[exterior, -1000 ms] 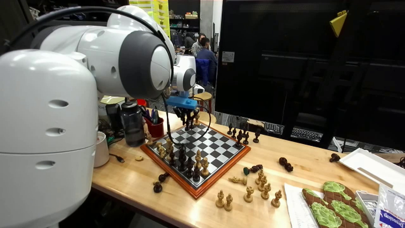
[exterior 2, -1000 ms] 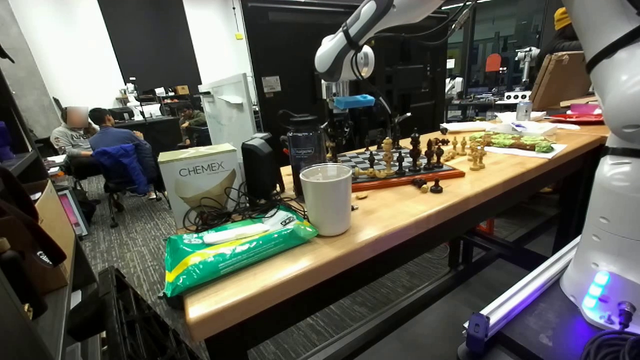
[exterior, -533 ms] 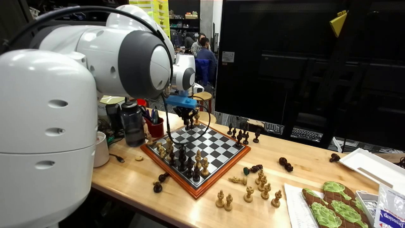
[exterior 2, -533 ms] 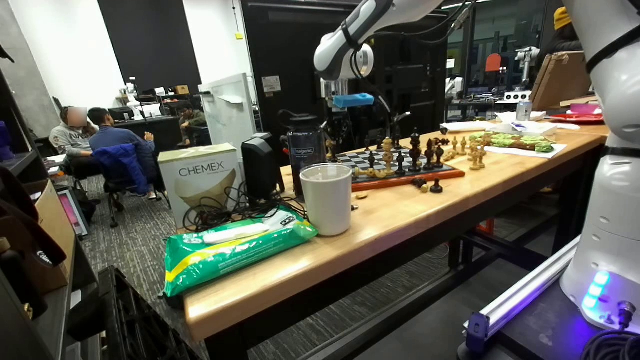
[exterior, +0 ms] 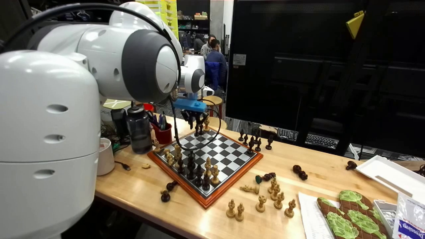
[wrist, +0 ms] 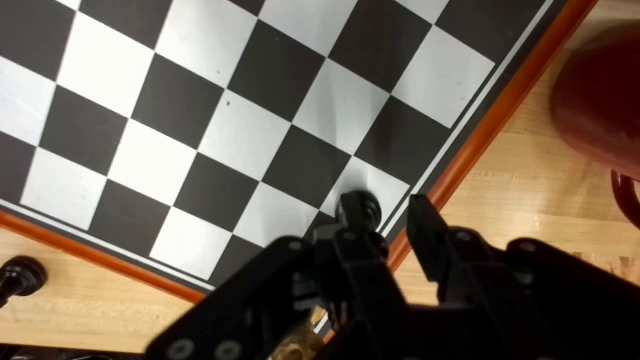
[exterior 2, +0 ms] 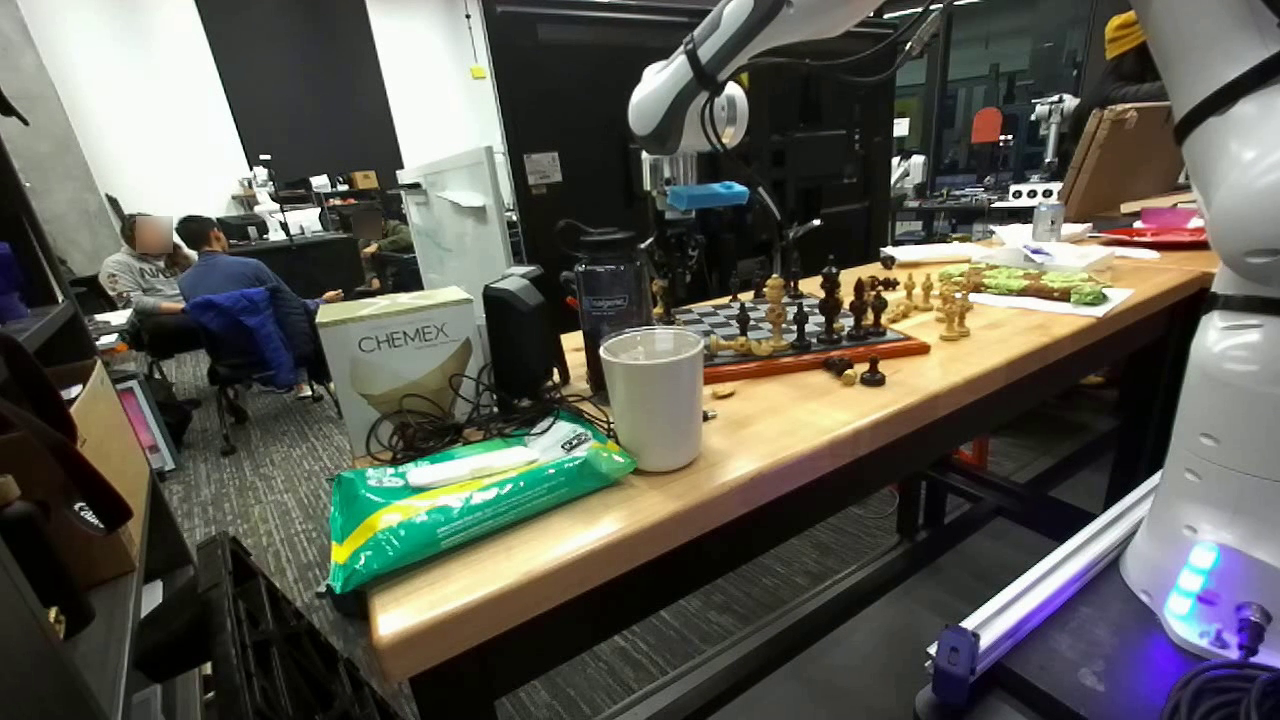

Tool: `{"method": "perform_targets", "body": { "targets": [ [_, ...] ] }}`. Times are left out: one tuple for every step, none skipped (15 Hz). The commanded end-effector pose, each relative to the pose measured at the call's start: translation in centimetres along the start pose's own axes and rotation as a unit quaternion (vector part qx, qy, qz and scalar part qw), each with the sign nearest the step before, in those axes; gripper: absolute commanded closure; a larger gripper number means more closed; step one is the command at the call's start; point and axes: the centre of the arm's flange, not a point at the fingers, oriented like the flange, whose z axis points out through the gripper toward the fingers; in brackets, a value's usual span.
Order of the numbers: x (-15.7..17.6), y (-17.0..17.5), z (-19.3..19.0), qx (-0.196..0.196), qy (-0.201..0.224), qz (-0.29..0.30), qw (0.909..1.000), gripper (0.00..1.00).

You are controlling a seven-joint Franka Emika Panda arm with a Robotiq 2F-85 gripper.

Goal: Move a piece on the chess board

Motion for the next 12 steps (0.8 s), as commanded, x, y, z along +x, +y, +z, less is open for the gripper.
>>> {"method": "perform_targets", "body": {
  "targets": [
    [-0.4, -0.2, -0.5, 0.004, -0.007, -0.002, 1.0000, 0.38],
    [-0.3, -0.2, -0.4, 0.004, -0.008, -0.003, 1.0000, 0.32],
    [0.0, -0.1, -0.1, 0.007, -0.009, -0.003, 0.9999, 0.24],
    [0.2, -0.1, 0.1, 0.009, -0.009, -0.004, 0.9999, 0.18],
    [0.4, -0.1, 0.3, 0.010, -0.010, -0.004, 0.9999, 0.10],
    [0.5, -0.2, 0.4, 0.011, -0.010, -0.004, 0.9999, 0.04],
    [0.6, -0.2, 0.6, 0.012, -0.011, -0.005, 0.9999, 0.01],
    [0.7, -0.2, 0.8, 0.012, -0.012, -0.005, 0.9998, 0.00],
    [0.7, -0.2, 0.9, 0.013, -0.013, -0.005, 0.9998, 0.00],
    [0.7, -0.2, 1.0, 0.014, -0.014, -0.006, 0.9998, 0.23],
    [0.7, -0.1, 1.0, 0.015, -0.013, -0.008, 0.9998, 0.25],
    [0.7, -0.2, 1.0, 0.016, -0.013, -0.010, 0.9997, 0.28]
  ]
}}
